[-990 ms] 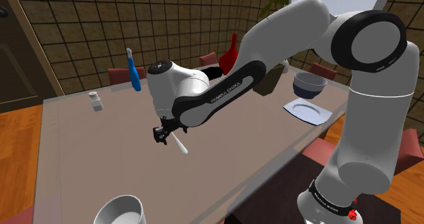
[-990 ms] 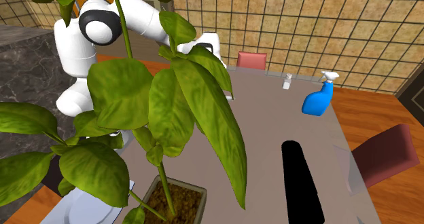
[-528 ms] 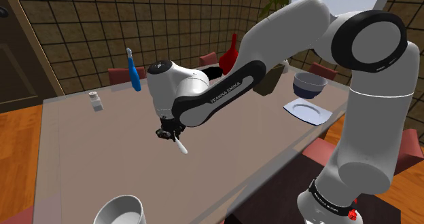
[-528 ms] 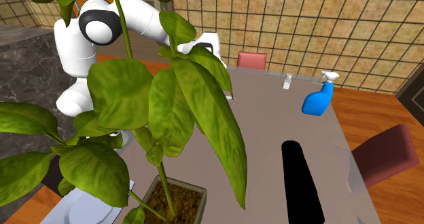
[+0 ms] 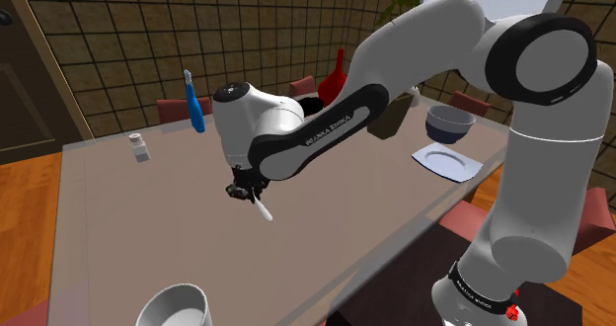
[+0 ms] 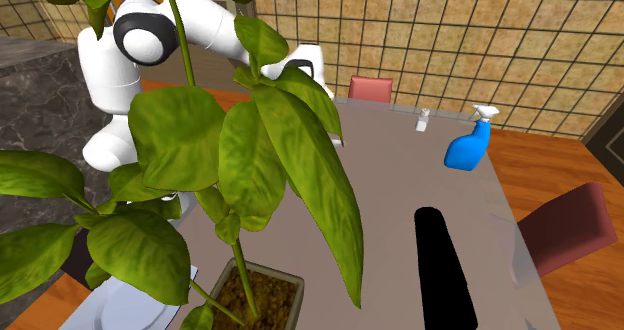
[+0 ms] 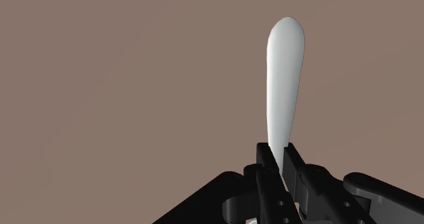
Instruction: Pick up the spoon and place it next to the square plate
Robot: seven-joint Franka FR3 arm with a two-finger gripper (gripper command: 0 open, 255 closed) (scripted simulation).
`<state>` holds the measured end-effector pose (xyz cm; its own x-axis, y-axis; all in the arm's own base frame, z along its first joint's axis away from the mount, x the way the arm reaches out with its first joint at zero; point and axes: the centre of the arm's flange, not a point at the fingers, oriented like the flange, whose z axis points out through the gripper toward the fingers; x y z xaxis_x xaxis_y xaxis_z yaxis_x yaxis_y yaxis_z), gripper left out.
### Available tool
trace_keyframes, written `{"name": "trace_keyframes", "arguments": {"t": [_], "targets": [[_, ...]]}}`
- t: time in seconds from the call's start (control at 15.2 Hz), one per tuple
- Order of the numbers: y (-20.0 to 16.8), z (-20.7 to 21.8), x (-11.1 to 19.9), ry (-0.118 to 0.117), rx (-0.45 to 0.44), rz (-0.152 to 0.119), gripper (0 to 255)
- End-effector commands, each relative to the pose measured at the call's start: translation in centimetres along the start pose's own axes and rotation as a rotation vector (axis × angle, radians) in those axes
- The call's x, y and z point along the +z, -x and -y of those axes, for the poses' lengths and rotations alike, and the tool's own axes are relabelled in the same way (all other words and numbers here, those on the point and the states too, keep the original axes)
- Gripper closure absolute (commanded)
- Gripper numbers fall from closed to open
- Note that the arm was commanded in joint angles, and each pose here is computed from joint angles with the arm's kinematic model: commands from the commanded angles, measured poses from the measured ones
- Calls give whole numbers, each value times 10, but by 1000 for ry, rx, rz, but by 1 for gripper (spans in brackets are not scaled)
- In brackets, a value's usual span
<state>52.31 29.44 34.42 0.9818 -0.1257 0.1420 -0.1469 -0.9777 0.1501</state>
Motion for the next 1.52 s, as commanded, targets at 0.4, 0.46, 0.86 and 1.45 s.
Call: {"name": "trace_keyframes", "arguments": {"t": [0.4,0.46,0.86,1.45], "targets": [[-5,-7,-40,0,0,0,255],[-6,-8,-46,0,0,0,255],[-11,-12,-77,0,0,0,255],[-10,-92,-76,0,0,0,255]]}}
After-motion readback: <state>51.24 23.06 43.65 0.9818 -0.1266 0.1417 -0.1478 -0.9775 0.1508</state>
